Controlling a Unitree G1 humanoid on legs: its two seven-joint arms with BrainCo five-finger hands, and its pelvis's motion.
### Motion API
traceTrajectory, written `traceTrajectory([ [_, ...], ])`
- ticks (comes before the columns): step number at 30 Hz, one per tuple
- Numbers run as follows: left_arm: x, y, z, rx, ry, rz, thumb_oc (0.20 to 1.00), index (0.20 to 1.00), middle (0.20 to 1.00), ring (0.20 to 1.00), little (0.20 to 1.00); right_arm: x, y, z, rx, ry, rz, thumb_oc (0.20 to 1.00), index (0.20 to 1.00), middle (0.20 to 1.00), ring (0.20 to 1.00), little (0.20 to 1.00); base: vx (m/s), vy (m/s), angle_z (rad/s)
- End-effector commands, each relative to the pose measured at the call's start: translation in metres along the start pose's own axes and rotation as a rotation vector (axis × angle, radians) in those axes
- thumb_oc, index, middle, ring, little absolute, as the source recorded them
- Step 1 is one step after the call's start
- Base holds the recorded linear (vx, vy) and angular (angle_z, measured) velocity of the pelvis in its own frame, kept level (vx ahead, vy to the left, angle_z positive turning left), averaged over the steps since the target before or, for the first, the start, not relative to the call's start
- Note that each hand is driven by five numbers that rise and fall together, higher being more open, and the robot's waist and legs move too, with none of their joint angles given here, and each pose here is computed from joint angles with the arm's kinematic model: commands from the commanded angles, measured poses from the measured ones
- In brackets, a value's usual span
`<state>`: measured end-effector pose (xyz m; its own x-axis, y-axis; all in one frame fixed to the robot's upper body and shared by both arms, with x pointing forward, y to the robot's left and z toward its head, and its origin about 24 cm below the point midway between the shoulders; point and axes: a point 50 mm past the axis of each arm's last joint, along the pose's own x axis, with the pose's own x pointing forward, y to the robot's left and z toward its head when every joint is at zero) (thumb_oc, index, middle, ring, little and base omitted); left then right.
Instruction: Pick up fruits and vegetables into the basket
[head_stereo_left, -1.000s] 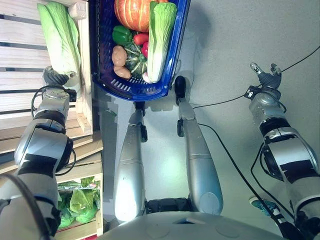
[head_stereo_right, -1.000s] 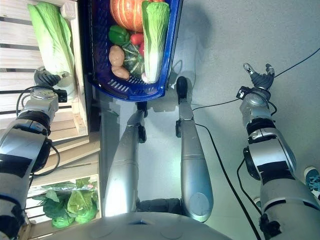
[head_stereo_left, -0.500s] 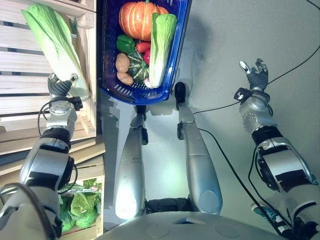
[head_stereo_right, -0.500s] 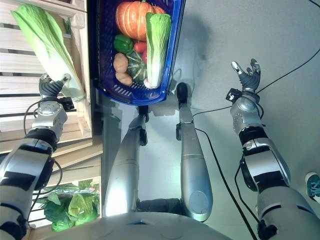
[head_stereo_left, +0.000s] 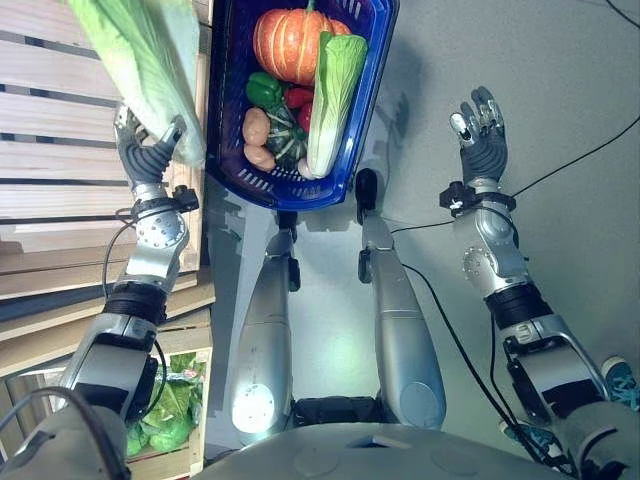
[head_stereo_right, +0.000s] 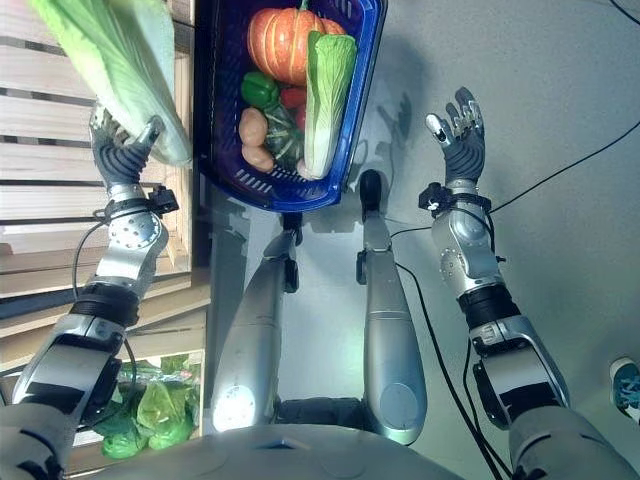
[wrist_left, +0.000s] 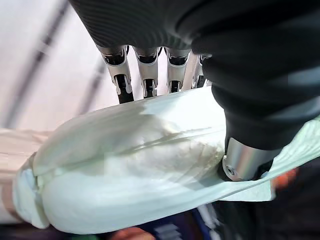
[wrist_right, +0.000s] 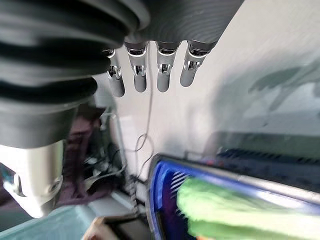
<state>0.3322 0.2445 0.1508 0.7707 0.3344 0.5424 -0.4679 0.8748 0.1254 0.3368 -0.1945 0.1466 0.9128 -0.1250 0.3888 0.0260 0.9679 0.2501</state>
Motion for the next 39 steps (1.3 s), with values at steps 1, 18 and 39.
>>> traceTrajectory([
  [1,0.002,-0.003,0.03,-0.036,-0.203,-0.052,0.2,0.2,0.2,0.2,0.2,-0.009,0.002,0.023,0.026,-0.146,0.05,1.0,1.0,1.0,1.0,1.0,0.0,0.0,0.0],
  [18,-0.001,-0.029,0.077,0.072,-0.434,-0.402,0.2,0.2,0.2,0.2,0.2,-0.021,0.059,0.044,0.108,-0.121,0.513,1.0,1.0,1.0,1.0,1.0,0.0,0.002,-0.03],
  [39,-0.025,-0.08,0.097,0.083,-0.516,-0.842,0.2,0.2,0.2,0.2,0.2,-0.025,0.098,0.029,0.263,0.112,0.746,1.0,1.0,1.0,1.0,1.0,0.0,0.0,0.0],
])
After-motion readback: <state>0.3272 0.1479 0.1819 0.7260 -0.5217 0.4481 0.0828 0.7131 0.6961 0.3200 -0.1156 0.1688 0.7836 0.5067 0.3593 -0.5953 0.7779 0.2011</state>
